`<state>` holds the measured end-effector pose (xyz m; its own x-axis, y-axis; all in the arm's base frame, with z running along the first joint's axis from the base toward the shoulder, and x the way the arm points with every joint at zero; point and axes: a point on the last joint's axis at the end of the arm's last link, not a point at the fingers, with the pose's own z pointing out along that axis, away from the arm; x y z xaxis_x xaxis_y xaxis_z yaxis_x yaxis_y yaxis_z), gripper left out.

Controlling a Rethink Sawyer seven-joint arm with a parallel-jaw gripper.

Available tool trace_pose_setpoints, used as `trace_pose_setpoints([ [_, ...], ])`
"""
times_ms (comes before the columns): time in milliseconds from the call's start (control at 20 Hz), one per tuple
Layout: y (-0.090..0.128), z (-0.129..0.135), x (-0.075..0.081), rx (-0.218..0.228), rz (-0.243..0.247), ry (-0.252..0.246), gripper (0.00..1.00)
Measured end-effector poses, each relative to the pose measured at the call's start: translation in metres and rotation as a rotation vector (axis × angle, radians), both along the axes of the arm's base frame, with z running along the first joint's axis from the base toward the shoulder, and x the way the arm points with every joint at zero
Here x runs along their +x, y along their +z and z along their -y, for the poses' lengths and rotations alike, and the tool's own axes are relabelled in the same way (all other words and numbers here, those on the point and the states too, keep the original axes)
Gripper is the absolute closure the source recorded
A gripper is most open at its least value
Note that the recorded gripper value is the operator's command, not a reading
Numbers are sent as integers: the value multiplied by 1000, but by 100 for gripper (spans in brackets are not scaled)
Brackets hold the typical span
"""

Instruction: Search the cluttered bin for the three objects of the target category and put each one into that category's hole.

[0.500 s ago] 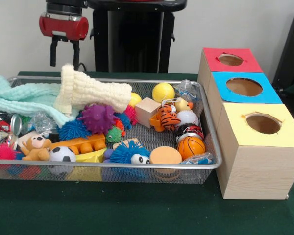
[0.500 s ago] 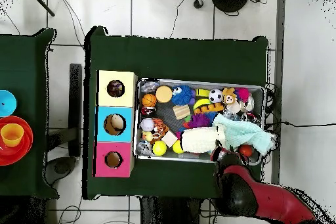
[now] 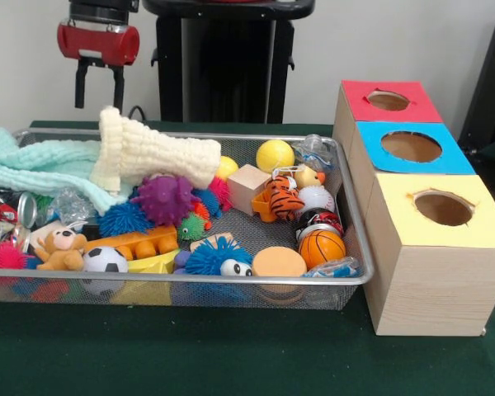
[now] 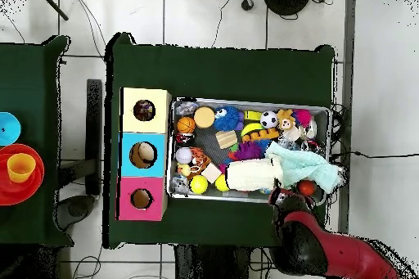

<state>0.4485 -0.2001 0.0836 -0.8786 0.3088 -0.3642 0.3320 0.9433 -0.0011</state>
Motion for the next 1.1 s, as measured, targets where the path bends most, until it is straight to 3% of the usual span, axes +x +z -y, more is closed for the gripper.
trace_pose_setpoints([
  [300,-3,4,0,-8,14,14,0],
  [1100,-9,35,37,-76,128,77,0],
])
